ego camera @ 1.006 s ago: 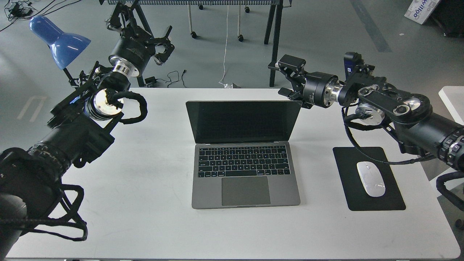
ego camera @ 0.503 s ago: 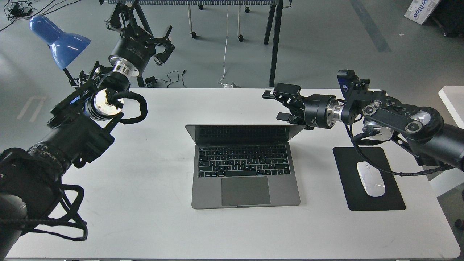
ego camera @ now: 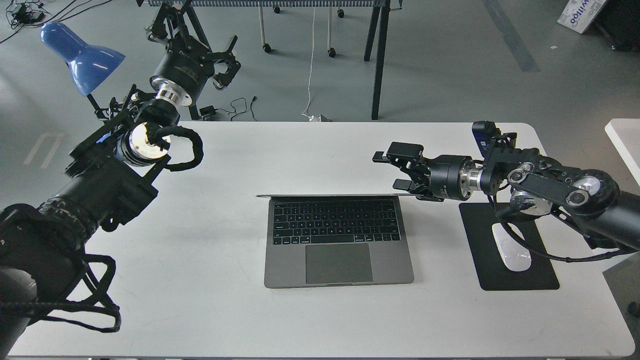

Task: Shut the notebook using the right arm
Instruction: 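Push the laptop screen down toward the keyboard with the right gripper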

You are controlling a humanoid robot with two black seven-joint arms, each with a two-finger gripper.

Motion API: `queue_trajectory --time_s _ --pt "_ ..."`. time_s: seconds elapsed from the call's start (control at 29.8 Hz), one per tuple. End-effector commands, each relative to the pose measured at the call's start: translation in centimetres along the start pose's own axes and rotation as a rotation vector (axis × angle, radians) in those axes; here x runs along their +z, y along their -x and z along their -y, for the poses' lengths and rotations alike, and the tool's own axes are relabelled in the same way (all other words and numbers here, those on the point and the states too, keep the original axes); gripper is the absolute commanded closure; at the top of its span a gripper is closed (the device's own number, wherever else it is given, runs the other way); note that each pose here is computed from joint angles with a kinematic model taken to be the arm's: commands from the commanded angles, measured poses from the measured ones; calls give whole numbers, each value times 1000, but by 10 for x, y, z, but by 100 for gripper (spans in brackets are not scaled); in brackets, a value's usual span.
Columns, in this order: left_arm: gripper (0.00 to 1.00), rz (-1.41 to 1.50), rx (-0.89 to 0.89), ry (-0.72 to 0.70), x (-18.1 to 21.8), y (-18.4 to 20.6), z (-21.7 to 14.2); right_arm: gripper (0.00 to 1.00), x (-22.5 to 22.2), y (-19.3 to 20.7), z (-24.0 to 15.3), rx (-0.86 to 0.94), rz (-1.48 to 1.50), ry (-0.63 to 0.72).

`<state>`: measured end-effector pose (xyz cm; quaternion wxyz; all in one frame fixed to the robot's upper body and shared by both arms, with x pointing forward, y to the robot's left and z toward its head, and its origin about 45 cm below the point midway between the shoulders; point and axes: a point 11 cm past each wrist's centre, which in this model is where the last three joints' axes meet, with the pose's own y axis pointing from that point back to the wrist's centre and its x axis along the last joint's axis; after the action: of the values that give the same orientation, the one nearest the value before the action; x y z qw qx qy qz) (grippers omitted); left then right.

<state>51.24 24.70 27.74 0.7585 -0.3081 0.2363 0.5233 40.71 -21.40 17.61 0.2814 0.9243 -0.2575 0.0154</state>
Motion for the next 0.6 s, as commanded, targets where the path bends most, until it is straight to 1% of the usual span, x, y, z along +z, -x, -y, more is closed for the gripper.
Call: queue_trajectory --time_s 0.0,0.2,0.34,0.57 --pt "0 0 1 -1 0 0 0 0 -2 6 2 -22 -22 2" --pt "0 0 1 -1 0 0 0 0 13 20 4 -78 -123 63" --pt "0 0 1 -1 0 0 0 0 19 31 5 -108 -132 71" --pt "0 0 1 -1 0 0 0 0 29 39 6 -125 -145 91"
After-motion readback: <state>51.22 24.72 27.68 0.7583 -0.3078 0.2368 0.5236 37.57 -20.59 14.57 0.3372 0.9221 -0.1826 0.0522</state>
